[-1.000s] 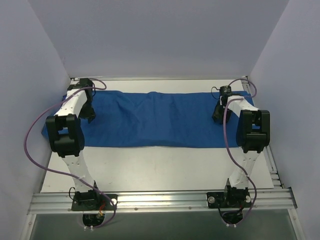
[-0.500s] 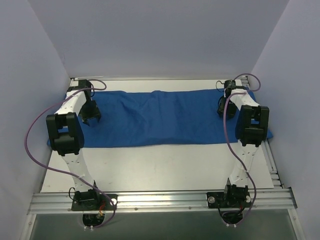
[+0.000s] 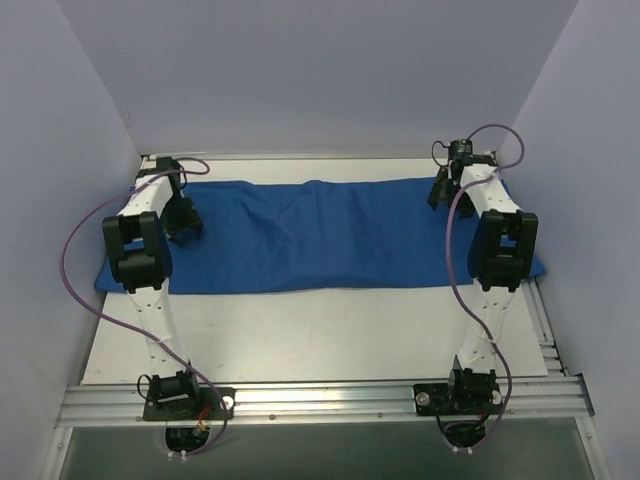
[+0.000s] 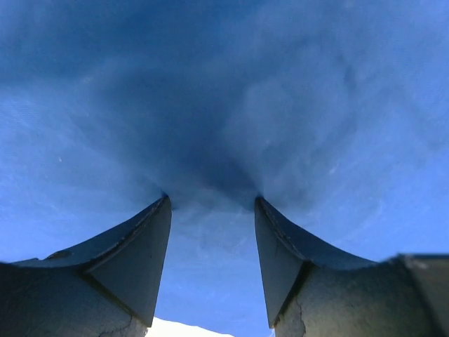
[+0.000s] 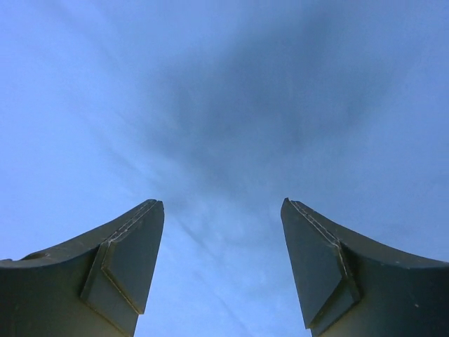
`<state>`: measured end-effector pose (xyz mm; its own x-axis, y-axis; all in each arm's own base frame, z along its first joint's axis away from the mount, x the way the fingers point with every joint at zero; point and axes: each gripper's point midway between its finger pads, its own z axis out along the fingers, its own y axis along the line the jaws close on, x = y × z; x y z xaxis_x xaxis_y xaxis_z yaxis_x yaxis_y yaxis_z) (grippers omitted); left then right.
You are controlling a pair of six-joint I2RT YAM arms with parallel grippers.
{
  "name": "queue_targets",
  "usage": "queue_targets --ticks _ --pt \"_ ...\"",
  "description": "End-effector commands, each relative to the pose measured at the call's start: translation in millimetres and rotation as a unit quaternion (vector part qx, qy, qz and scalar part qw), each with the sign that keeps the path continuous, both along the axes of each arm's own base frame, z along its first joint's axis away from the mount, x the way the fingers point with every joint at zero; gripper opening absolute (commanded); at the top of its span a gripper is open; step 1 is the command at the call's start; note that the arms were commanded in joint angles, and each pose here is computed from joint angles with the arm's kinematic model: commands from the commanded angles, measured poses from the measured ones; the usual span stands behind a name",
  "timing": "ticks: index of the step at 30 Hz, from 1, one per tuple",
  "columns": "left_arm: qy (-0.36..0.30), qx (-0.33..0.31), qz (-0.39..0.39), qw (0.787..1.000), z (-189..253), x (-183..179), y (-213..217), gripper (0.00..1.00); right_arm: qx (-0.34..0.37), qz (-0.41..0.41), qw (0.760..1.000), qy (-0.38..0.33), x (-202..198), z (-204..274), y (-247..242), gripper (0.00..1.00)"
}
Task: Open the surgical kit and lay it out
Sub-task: Open the surgical kit at the center of the board.
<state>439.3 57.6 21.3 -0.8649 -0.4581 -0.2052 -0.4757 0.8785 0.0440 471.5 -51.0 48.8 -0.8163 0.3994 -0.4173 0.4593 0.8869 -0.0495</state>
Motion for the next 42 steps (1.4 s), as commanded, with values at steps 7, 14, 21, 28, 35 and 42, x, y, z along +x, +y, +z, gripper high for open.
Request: queue_targets --ticks 7,14,21,28,35,42 --pt "-0.057 -0.048 -0.007 0.997 14.6 28.8 -11.0 0.59 -0.023 -0.039 0.994 -0.099 70.6 60.5 -26.2 0.75" --pt "-0.096 -0.082 -0.032 0.991 33.1 41.8 -39.5 0.60 -0.083 -0.070 0.986 -0.130 97.2 57.9 -52.9 0.77" --pt "-0.093 -0.087 -0.035 0.991 31.5 48.9 -41.4 0.60 -0.099 -0.071 0.980 -0.158 113.8 55.7 -77.4 0.75" --pt "-0.132 -0.133 -0.025 0.982 52.7 43.9 -60.1 0.60 -0.107 -0.053 0.976 -0.180 140.9 37.7 -75.9 0.74" --pt "-0.132 -0.154 -0.028 0.979 54.8 37.0 -68.8 0.60 -0.102 -0.015 0.972 -0.211 168.7 24.7 -57.0 0.69" --pt "-0.123 -0.167 -0.033 0.978 47.2 32.9 -76.9 0.59 -0.109 -0.010 0.970 -0.218 179.2 9.7 -44.9 0.66"
